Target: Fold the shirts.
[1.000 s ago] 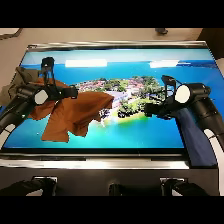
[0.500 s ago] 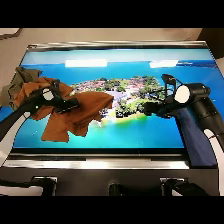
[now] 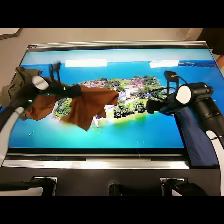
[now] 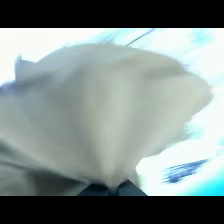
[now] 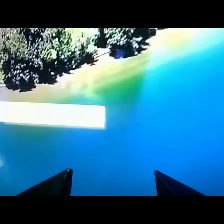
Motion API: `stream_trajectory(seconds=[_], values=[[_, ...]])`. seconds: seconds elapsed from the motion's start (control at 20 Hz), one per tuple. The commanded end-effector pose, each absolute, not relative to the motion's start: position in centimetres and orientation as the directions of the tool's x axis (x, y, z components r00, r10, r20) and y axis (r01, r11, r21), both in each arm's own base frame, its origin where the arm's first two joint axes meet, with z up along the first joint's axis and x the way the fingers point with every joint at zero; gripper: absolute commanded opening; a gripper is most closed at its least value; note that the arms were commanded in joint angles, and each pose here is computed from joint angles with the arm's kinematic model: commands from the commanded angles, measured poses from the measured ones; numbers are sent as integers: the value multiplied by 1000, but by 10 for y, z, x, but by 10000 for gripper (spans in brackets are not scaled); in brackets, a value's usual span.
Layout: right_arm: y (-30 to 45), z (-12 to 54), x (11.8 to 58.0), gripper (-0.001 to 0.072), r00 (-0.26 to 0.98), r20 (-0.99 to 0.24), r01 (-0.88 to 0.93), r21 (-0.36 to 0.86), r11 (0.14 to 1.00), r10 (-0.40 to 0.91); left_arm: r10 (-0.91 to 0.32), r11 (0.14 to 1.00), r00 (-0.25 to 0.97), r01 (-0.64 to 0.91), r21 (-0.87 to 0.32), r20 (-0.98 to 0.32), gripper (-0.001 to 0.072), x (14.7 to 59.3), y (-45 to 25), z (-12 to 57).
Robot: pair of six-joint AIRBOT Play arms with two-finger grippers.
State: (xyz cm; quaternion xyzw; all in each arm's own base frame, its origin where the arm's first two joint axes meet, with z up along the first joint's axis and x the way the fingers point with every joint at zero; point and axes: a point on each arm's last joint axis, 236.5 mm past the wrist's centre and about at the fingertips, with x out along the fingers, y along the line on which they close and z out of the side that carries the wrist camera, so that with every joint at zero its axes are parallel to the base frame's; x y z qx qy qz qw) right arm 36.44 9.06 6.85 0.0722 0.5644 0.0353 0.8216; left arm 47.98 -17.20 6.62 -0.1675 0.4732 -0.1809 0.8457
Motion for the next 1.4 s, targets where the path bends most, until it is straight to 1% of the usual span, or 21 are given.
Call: stream_trajectory(seconds=[0.0, 0.05, 0.15, 0.3, 0.35, 0.45, 0.5, 0.55, 0.6, 0.65, 0.7, 0.8, 0.9, 1.0, 1.05, 1.1, 1.15, 1.2, 1.25, 1.35], values=[[65, 103, 380, 604, 494, -868, 17, 64, 998, 47, -569, 821, 668, 425, -381, -480, 28, 457, -209, 233], [58, 122, 381, 604, 540, -841, 19, 43, 999, 26, -606, 794, 681, 479, -375, -412, 28, 436, -221, 271], [47, 163, 376, 605, 617, -787, 29, 19, 999, -3, -681, 729, 665, 576, -371, -306, 28, 386, -244, 327], [35, 230, 357, 605, 737, -676, 39, 29, 999, -9, -763, 644, 603, 674, -362, -233, 28, 332, -276, 361], [33, 251, 348, 605, 771, -636, 38, 43, 998, -2, -783, 618, 580, 686, -385, -223, 28, 322, -287, 364], [29, 288, 328, 604, 832, -555, 37, 72, 997, 9, -804, 586, 569, 712, -387, -170, 28, 316, -303, 375], [27, 301, 318, 604, 852, -524, 38, 86, 996, 13, -803, 584, 580, 717, -382, -140, 28, 317, -305, 382], [25, 306, 309, 604, 858, -513, 44, 101, 994, 14, -790, 602, 595, 712, -360, -144, 28, 322, -304, 380], [23, 304, 301, 604, 849, -529, 58, 112, 992, 11, -768, 637, 612, 699, -324, -188, 28, 330, -300, 368], [23, 293, 293, 607, 817, -576, 66, 109, 992, 9, -742, 671, 616, 669, -320, -266, 28, 337, -297, 343], [22, 274, 285, 611, 760, -650, 81, 97, 992, 2, -718, 695, 593, 647, -314, -365, 28, 341, -298, 309], [27, 230, 273, 690, 604, -797, 95, 72, 993, 0, -665, 723, 490, 610, -323, -563, 28, 340, -300, 226], [40, 180, 273, 682, 447, -894, 71, 64, 995, 25, -581, 764, 358, 551, -336, -731, 29, 331, -294, 126], [64, 125, 280, 682, 320, -943, 22, 104, 994, 92, -508, 814, 273, 462, -351, -817, 29, 322, -282, 45], [75, 99, 287, 682, 280, -952, 13, 134, 991, 125, -482, 840, 236, 397, -369, -844, 31, 318, -275, 14], [86, 74, 296, 682, 255, -954, 12, 168, 986, 160, -471, 852, 198, 354, -385, -860, 146, 316, -271, -3], [98, 56, 307, 682, 249, -948, 17, 209, 978, 199, -474, 856, 178, 324, -403, -862, 458, 318, -267, -5], [109, 45, 315, 682, 231, -944, 26, 248, 968, 235, -476, 860, 186, 302, -411, -860, 720, 327, -259, 3], [122, 37, 323, 683, 224, -933, 23, 293, 956, 281, -469, 867, 210, 294, -403, -858, 720, 339, -246, 17], [131, 24, 336, 684, 220, -925, 21, 322, 946, 310, -437, 892, 263, 252, -377, -860, 709, 367, -205, 47]])
